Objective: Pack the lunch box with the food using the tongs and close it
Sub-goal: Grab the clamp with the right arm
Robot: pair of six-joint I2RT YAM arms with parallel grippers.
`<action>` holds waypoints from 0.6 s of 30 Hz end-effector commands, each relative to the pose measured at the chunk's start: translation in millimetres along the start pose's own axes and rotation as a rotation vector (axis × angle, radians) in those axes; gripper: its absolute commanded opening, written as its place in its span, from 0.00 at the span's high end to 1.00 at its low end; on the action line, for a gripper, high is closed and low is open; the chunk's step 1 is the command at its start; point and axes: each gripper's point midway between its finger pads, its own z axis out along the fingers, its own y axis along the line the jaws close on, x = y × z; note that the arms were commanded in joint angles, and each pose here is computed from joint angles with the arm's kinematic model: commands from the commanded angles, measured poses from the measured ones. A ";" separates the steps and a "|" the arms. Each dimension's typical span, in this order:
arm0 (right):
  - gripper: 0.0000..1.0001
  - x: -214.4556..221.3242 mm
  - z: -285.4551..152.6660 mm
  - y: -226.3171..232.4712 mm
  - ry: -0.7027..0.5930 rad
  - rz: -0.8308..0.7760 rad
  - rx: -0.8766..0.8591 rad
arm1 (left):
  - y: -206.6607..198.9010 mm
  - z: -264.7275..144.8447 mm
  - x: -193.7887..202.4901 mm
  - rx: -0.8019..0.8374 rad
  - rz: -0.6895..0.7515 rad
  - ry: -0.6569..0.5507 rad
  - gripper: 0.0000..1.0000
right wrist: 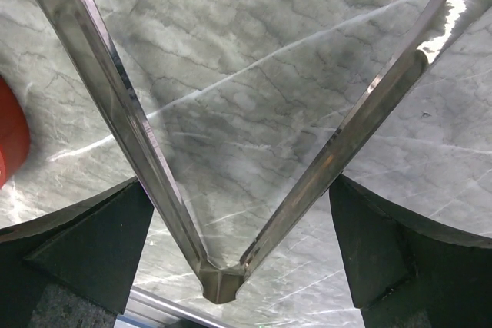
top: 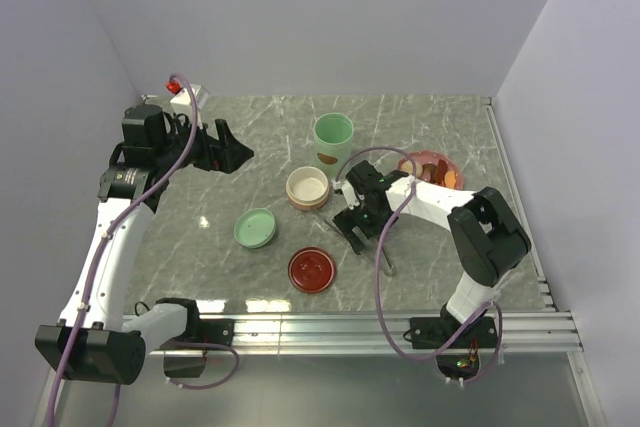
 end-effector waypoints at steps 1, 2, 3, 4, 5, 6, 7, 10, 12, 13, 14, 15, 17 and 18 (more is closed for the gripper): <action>0.01 -11.2 5.9 3.5 -0.044 0.012 -0.010 | -7.8 -4.7 -15.2 0.027 0.031 -0.047 0.01; 0.02 -8.8 7.5 4.5 -0.035 0.015 -0.017 | -7.9 -4.5 -15.3 0.029 0.031 -0.048 0.01; 0.03 -7.0 9.4 4.3 -0.032 0.018 -0.015 | -8.6 -4.8 -15.8 0.031 0.032 -0.050 0.01; 0.03 -7.3 9.3 4.7 -0.036 0.015 -0.013 | -8.4 -4.2 -15.3 0.032 0.031 -0.049 0.01; 0.04 -7.6 10.0 4.2 -0.039 0.016 -0.012 | -8.5 -4.2 -15.9 0.032 0.031 -0.051 0.01; 0.04 -6.8 11.4 4.6 -0.033 0.012 -0.009 | -9.2 -4.1 -16.5 0.036 0.030 -0.053 0.01; 0.04 -5.9 12.5 6.4 -0.025 0.005 -0.011 | -8.8 -2.8 -16.0 0.038 0.026 -0.049 0.00; 0.08 -2.0 19.7 6.8 0.013 0.003 -0.009 | -8.9 -2.2 -15.9 0.039 0.026 -0.046 0.01; 0.08 0.6 24.6 5.8 0.033 0.010 -0.005 | -8.5 -2.8 -16.5 0.036 0.029 -0.047 0.00; 0.08 1.0 26.3 3.1 0.036 0.013 0.010 | -8.7 -3.3 -16.1 0.036 0.029 -0.046 0.01; 0.09 0.8 27.1 1.5 0.037 0.016 0.017 | -8.8 -3.8 -17.4 0.034 0.030 -0.050 0.00; 0.08 0.8 27.6 -0.1 0.037 0.017 0.026 | -8.6 -3.4 -17.4 0.035 0.033 -0.050 0.00; 0.09 1.4 26.7 -3.3 0.036 0.022 0.049 | -9.2 -4.0 -18.5 0.036 0.036 -0.053 0.01; 0.11 0.4 26.2 -4.4 0.029 0.021 0.055 | -9.9 -4.6 -18.7 0.038 0.038 -0.056 0.01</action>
